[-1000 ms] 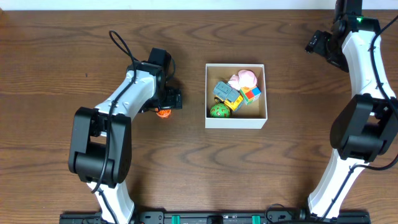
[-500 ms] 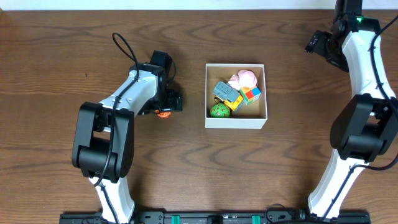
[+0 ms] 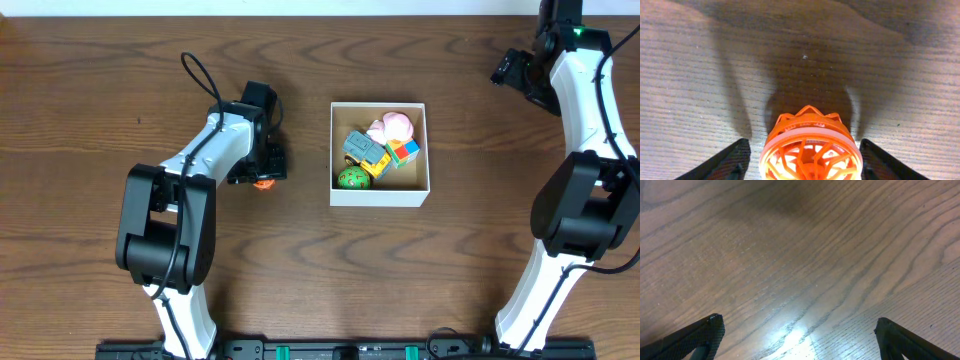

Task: Pack container
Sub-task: 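Lower the left gripper and grasp the orange spiky ball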

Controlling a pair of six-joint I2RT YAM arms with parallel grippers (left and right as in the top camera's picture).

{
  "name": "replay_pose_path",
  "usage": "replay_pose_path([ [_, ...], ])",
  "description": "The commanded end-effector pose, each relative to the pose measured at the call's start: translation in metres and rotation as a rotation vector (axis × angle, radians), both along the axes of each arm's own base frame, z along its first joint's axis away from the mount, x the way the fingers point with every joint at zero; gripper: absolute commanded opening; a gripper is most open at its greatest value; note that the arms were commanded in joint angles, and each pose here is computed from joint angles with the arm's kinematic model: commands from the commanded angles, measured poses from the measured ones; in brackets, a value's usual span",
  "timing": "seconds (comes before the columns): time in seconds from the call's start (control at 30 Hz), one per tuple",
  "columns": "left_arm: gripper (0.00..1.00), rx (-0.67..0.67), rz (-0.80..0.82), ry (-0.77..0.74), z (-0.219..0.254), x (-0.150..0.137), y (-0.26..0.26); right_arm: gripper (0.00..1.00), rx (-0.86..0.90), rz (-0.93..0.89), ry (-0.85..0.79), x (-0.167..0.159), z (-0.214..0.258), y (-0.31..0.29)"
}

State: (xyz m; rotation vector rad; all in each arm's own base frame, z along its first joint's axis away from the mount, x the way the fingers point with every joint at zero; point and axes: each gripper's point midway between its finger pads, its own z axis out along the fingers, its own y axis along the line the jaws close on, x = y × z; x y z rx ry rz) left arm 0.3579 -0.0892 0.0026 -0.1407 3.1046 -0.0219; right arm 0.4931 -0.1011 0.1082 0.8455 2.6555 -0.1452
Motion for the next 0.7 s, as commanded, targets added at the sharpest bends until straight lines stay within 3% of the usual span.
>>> replay_pose_path([
  [0.0,0.66,0.016,0.005,0.007,-0.0025,-0.0016,0.0040,0.99,-0.009,-0.018,-0.007,-0.0016,0.0042,-0.0021],
  [0.67,0.50,0.014,0.005,-0.002,-0.0020,0.0008,0.0035,0.99,-0.009,-0.018,-0.007,-0.0016,0.0042,-0.0021],
])
